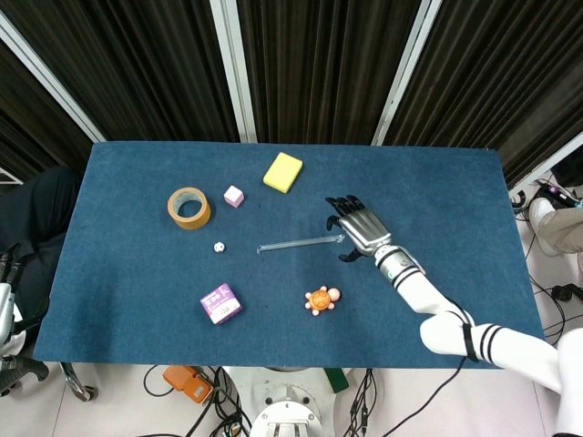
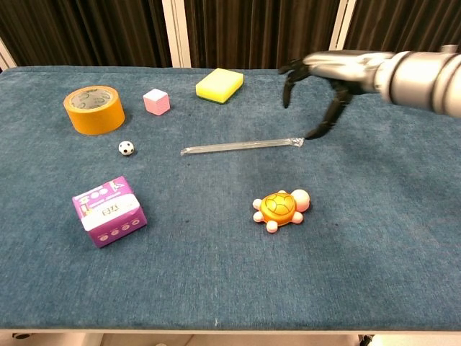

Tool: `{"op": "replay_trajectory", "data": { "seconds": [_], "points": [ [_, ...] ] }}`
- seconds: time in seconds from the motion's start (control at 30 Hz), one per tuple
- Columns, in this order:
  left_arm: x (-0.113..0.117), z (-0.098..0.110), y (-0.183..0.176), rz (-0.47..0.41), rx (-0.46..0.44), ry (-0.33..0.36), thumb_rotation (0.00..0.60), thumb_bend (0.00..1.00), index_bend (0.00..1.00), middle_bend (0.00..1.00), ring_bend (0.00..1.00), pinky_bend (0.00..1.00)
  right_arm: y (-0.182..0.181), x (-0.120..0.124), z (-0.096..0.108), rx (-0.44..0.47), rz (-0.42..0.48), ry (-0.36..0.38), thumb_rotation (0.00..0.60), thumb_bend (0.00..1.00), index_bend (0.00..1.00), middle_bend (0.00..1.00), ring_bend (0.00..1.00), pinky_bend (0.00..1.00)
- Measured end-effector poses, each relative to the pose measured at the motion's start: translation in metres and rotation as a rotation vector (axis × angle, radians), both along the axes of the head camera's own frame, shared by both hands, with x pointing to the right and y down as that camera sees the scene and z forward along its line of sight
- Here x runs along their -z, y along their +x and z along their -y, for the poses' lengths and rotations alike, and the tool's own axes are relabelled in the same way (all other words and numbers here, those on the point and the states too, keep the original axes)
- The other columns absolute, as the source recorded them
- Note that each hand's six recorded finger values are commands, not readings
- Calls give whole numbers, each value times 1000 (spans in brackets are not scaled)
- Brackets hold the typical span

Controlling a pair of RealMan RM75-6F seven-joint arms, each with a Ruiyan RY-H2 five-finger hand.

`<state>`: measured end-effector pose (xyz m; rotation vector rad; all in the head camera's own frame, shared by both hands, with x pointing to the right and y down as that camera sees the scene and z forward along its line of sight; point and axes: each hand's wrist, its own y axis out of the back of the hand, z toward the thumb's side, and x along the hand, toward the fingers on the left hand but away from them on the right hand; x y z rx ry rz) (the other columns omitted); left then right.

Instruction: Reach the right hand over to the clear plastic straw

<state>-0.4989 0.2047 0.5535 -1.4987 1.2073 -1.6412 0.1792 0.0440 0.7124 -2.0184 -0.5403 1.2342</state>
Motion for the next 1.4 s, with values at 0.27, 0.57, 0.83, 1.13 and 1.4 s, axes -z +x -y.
{"op": "replay_trajectory", "data": {
  "seconds": [0.27, 0.57, 0.83, 1.13, 1.4],
  "points": [
    [0, 0, -1, 1, -1, -5, 600, 326, 146, 0, 13, 92, -22, -26, 9, 13, -30, -18, 600, 261, 500, 84, 116, 80],
    [0, 0, -2, -2, 5, -7, 600, 326, 146, 0, 13, 92, -45, -51, 12, 32, -44, -57, 600, 265, 555, 84, 116, 87],
    [0, 0, -2, -7, 9, -7, 600, 326, 146, 0, 13, 92, -55, -62, 13, 35, -51, -70, 600, 354, 579, 84, 116, 93],
    [0, 0, -3, -11, 14, -7, 600, 326, 146, 0, 13, 92, -59, -75, 14, 29, -65, -84, 600, 442, 591, 84, 116, 97],
    [0, 0, -3, -22, 18, -4, 600, 326, 146, 0, 13, 92, -66, -80, 13, 29, -51, -101, 600, 507, 653, 84, 125, 104]
  ]
}}
